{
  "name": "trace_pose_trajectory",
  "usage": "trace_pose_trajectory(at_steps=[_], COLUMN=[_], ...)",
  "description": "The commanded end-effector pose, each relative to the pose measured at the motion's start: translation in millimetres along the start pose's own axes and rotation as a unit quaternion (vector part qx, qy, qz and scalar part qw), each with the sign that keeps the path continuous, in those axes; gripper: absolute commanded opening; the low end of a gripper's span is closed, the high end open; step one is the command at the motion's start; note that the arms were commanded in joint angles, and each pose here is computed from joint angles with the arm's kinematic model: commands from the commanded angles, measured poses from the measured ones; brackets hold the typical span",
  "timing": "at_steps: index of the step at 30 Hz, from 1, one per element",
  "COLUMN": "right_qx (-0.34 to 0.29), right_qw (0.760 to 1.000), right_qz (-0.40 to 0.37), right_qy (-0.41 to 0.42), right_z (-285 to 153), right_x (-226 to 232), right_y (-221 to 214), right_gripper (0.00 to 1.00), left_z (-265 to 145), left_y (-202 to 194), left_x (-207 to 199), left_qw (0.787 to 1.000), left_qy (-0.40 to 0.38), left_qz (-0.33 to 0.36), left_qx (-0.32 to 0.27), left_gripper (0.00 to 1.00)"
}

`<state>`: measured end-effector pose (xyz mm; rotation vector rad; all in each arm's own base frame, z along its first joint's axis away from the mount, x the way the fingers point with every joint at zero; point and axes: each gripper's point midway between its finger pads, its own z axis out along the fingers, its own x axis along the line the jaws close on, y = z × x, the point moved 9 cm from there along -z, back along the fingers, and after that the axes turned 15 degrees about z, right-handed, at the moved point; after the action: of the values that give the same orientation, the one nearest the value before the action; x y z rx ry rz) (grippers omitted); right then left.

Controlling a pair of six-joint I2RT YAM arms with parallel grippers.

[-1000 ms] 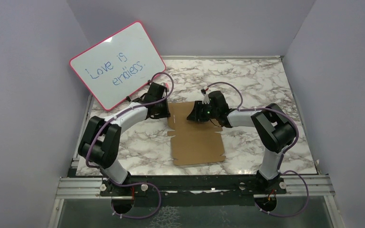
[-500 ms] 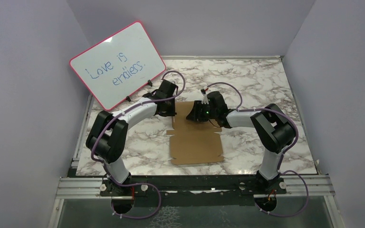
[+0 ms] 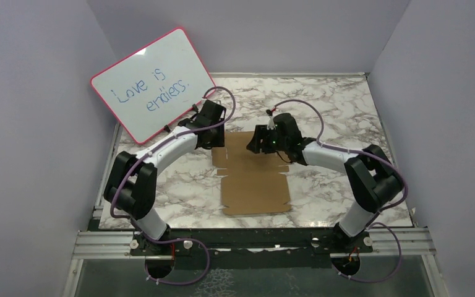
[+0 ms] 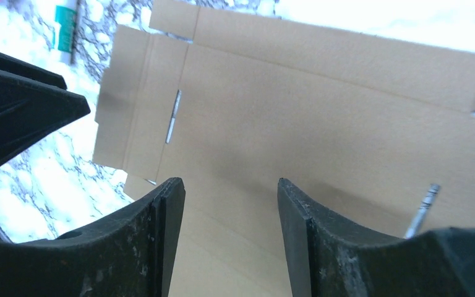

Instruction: Fold the paper box

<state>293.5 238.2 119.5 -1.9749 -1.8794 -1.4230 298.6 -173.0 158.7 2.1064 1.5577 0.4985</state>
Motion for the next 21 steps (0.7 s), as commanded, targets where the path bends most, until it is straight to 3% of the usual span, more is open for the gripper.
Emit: trace_pose_trajectory(at_steps=[1,5,9,10,21], right_qx=[-0.057,-0.075,-0.084,-0.086,-0.105], right_qw=[0.998,0.996,0.996,0.995,0.98], right_qz=[-0.031,-0.018,0.026,0.038,0.166], right_qy=[-0.027,-0.036,-0.017,-0.013,0.024], right_z=[-27,-49,-68,-72,-102], right_x=[6,-11,-39,-46,-115], right_y=[28,39,49,51,50], right_gripper=[0.64,0.67,0.67,0.67,0.68], left_z=[-38,-57,-66,-66,-27], left_y=[26,31,35,35,22], left_x=[13,14,1,-3,-36], left_qw=[0.997,0.995,0.989,0.987,0.966], left_qy=[0.022,0.013,-0.061,-0.086,-0.215], left_qz=[-0.009,-0.009,-0.02,-0.025,-0.065], left_qx=[-0.072,-0.102,-0.131,-0.136,-0.125], left_gripper=[0.48,0.55,0.61,0.67,0.73])
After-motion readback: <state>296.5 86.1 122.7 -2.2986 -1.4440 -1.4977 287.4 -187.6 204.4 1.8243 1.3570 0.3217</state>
